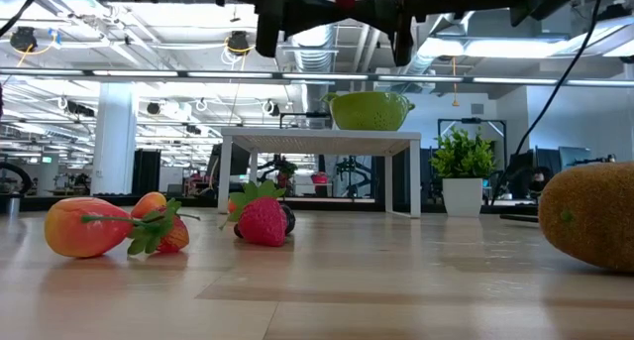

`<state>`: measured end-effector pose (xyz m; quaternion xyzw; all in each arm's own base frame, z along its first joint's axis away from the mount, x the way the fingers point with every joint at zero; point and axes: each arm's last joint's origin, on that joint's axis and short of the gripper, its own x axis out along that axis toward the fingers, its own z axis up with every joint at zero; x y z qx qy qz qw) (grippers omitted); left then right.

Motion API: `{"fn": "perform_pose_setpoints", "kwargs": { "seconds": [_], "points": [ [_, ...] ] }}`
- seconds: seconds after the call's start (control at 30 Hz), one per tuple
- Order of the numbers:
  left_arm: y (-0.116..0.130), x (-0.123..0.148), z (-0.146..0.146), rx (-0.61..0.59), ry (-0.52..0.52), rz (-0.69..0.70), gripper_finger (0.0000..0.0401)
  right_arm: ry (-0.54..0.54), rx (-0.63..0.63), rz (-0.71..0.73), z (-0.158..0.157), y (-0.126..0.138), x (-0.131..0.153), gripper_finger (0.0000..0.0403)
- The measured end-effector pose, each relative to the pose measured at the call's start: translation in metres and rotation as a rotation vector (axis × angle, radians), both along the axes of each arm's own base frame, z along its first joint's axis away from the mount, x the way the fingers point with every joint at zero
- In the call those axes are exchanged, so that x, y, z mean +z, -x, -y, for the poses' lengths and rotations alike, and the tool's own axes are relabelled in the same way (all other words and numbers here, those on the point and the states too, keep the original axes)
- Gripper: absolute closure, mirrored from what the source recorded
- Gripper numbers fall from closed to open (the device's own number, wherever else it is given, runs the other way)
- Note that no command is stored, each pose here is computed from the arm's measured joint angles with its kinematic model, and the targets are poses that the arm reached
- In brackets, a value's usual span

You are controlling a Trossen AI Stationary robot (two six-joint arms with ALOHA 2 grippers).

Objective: Pick & Place Fruit
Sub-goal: Put the red raspberry into the green strainer bowl

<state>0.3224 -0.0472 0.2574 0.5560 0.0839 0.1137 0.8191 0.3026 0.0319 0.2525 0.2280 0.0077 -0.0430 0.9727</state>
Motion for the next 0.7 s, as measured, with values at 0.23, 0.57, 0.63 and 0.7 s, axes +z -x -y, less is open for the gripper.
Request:
{"fn": "perform_pose_setpoints", "kwargs": {
  "seconds": [0.23, 0.57, 0.63, 0.7],
  "points": [
    [0.017, 0.026, 0.001, 0.134, 0.217, 0.162, 0.0129, 0.092, -0.138, -0.009, 0.043, 0.006, 0.010, 0.0303],
    [0.041, 0.060, -0.006, 0.135, 0.469, 0.364, 0.0128, 0.087, -0.403, -0.151, 0.119, 0.028, 0.005, 0.0301],
    [0.042, 0.062, -0.006, 0.134, 0.471, 0.368, 0.0128, 0.084, -0.429, -0.168, 0.126, 0.031, 0.004, 0.0301],
    [0.043, 0.062, -0.006, 0.134, 0.471, 0.370, 0.0128, 0.081, -0.450, -0.180, 0.132, 0.033, 0.003, 0.0301]
  ]
}}
